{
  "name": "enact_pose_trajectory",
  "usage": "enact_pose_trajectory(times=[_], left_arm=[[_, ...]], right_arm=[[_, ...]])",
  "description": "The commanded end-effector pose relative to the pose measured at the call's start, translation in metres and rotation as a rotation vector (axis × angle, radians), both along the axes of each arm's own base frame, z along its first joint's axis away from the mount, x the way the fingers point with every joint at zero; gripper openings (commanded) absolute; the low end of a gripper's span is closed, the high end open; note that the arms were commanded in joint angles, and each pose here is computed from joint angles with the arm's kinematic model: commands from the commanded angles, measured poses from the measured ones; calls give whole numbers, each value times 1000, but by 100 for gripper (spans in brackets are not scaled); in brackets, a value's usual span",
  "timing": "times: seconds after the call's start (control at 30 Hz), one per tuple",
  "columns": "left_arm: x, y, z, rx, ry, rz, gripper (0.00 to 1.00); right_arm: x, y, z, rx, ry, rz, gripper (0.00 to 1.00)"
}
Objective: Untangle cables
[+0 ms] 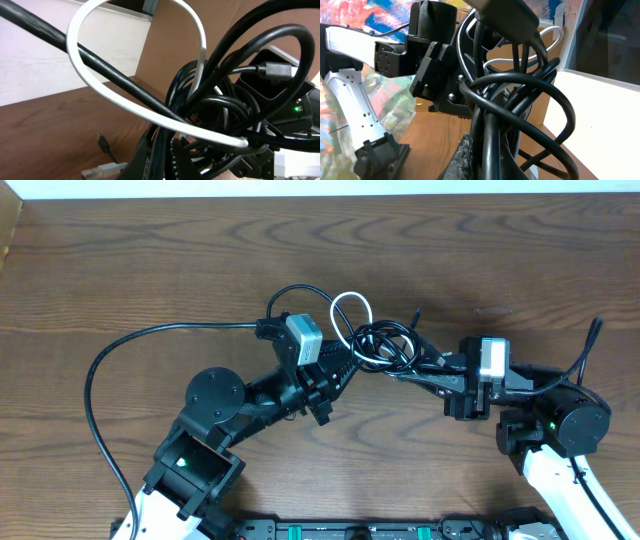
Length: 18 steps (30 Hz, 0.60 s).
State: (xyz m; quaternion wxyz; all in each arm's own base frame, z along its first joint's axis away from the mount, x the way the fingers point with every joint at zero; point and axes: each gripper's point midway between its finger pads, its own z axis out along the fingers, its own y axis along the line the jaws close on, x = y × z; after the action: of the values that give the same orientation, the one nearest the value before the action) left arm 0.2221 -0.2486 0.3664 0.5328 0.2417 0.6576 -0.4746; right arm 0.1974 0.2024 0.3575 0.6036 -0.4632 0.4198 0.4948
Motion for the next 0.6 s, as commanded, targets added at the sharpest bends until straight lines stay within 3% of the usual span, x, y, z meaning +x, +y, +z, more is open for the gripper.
enact_pose_trajectory(times=[0.0,0.27,0.57], left_arm=[[-6,-3,4,1,-22,-35,8],[-5,-2,-3,90,-132,-27,7],[22,19,-47,315,-127,151,7]], right_arm=[[4,-3,12,37,-36,-43,1],[4,-3,10,31,-28,-38,1],[17,-9,4,19,35,-75,1]])
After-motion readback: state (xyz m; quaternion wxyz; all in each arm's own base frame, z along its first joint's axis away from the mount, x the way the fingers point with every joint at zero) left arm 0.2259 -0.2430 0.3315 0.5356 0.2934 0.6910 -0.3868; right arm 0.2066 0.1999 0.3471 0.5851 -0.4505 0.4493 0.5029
